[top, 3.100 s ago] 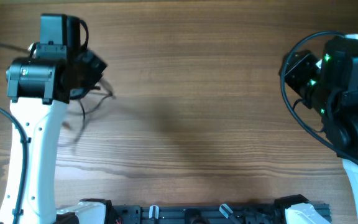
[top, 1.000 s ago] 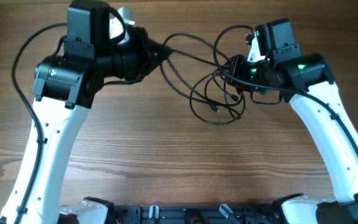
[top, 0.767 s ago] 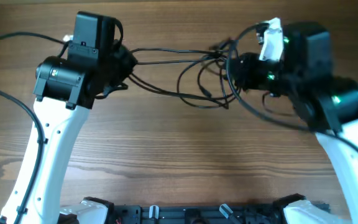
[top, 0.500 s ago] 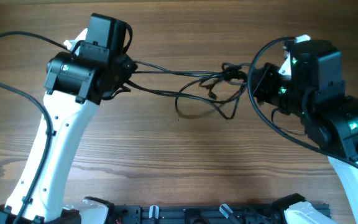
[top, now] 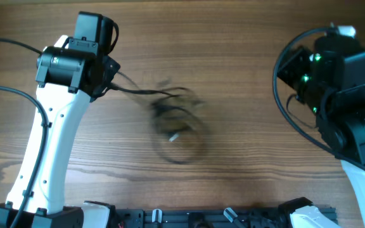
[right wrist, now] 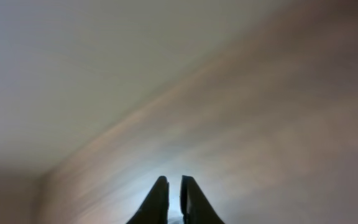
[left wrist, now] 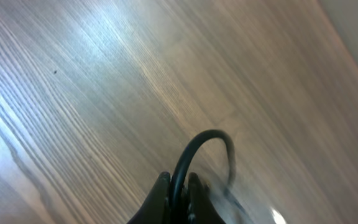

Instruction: Untangle cables

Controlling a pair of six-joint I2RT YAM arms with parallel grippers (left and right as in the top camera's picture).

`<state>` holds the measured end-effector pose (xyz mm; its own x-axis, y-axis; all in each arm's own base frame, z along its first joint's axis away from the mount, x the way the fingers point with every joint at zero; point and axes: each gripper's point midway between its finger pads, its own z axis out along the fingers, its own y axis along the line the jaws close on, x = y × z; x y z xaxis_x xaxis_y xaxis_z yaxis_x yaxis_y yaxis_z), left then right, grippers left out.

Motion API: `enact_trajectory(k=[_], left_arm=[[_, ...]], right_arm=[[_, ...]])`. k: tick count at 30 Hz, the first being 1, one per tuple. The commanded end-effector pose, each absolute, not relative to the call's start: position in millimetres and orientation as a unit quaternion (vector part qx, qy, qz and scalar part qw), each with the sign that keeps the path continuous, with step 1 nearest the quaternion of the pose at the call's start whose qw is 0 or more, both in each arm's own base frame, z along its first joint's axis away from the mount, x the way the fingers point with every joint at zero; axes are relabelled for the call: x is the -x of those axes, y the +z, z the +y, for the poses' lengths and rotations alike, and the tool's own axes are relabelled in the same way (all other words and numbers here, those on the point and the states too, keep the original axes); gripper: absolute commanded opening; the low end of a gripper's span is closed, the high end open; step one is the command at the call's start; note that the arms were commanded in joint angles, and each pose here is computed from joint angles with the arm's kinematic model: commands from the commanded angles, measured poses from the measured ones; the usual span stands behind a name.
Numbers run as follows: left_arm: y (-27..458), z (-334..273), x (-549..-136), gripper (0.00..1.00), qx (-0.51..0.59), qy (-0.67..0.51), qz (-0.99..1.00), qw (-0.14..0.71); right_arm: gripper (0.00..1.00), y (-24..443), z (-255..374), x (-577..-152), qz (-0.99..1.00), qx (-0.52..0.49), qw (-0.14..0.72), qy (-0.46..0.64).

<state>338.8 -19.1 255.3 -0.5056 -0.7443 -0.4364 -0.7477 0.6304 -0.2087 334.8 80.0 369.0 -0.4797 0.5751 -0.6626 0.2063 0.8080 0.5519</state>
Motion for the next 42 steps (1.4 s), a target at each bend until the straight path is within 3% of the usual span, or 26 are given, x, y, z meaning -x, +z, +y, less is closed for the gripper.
enact_trajectory(k=[1, 6, 13, 17, 23, 25, 31, 42], left_arm=[[256, -77, -355, 0.04, 0.306, -0.126, 0.919, 0.215], [331, -207, -339, 0.04, -0.015, -0.464, 0.867, 0.18], [422, -262, -279, 0.04, -0.236, -0.657, 0.701, 0.144], [426, -269, -270, 0.04, -0.248, -0.664, 0.693, 0.131], [438, -272, -276, 0.04, -0.279, -0.659, 0.675, 0.181], [433, -273, -290, 0.04, -0.245, -0.646, 0.697, 0.194], [425, -270, -322, 0.04, -0.143, -0.618, 0.743, 0.214], [460, -271, -335, 0.04, -0.122, -0.646, 0.71, 0.252]], right_arm=[[0.08, 392, 119, -327, 0.841, -0.097, 0.462, 0.264], [0.25, 373, 115, -318, 0.864, -0.096, 0.43, 0.245], [0.47, 333, 135, -319, 0.901, -0.047, 0.354, 0.248], [0.49, 283, 143, -327, 0.934, -0.054, 0.268, 0.228], [0.4, 215, 156, -311, 0.969, -0.03, 0.113, 0.216], [0.44, 222, 174, -304, 0.958, 0.012, 0.099, 0.268], [0.69, 238, 199, -292, 0.93, 0.079, 0.089, 0.348], [0.83, 242, 220, -273, 0.919, 0.12, 0.068, 0.369]])
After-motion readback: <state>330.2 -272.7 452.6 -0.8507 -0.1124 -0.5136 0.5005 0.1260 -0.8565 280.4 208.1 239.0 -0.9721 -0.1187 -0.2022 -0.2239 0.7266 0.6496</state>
